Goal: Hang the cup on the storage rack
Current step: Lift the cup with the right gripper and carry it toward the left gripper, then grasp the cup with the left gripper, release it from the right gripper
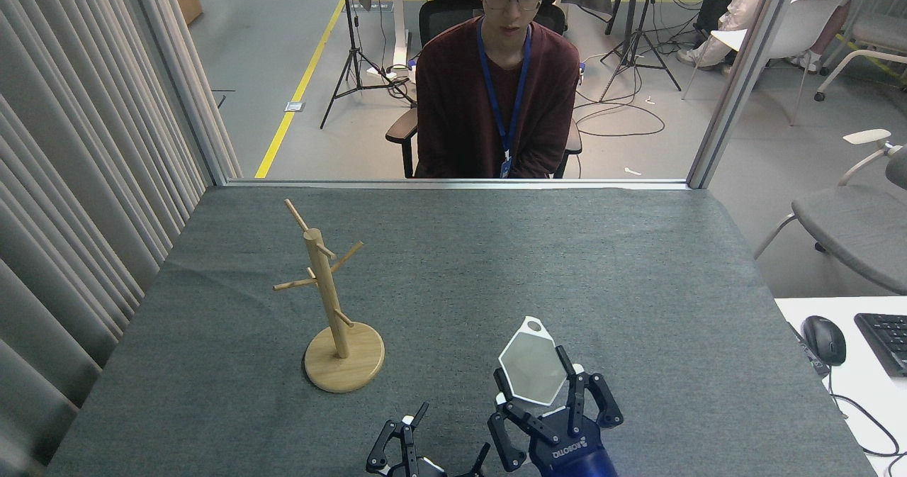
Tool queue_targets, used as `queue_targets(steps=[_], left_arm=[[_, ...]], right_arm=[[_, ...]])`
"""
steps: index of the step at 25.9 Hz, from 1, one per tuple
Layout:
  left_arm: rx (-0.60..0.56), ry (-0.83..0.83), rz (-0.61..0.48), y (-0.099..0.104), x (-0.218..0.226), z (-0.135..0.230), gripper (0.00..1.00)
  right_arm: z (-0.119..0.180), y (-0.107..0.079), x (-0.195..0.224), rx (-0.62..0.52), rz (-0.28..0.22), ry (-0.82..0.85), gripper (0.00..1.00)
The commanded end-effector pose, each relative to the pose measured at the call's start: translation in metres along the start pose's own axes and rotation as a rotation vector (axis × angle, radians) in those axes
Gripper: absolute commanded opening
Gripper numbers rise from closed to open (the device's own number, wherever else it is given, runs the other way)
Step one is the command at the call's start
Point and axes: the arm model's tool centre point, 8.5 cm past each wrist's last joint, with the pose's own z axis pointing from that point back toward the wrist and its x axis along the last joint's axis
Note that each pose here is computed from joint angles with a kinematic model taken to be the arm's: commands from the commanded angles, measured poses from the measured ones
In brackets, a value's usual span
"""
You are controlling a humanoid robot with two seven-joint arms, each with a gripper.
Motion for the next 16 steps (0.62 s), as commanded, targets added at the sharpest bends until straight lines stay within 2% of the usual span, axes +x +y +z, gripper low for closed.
queue_targets(steps=[1, 6, 16], left_arm=[[0.017, -0.017, 0.001, 0.007, 0.006, -0.004, 1.0], [0.022, -0.018, -0.004, 0.008, 0.004, -0.008, 1.0], [0.042, -0.016, -0.011, 0.014, 0.001, -0.015, 1.0]], right_arm=[[-0.002, -0.002, 0.013, -0.008, -0.013, -0.004, 0.61], [-0.002, -0.001, 0.02, -0.004, -0.011, -0.017, 0.61], [-0.001, 0.002, 0.057, 0.01, -0.043, -0.073, 0.61]])
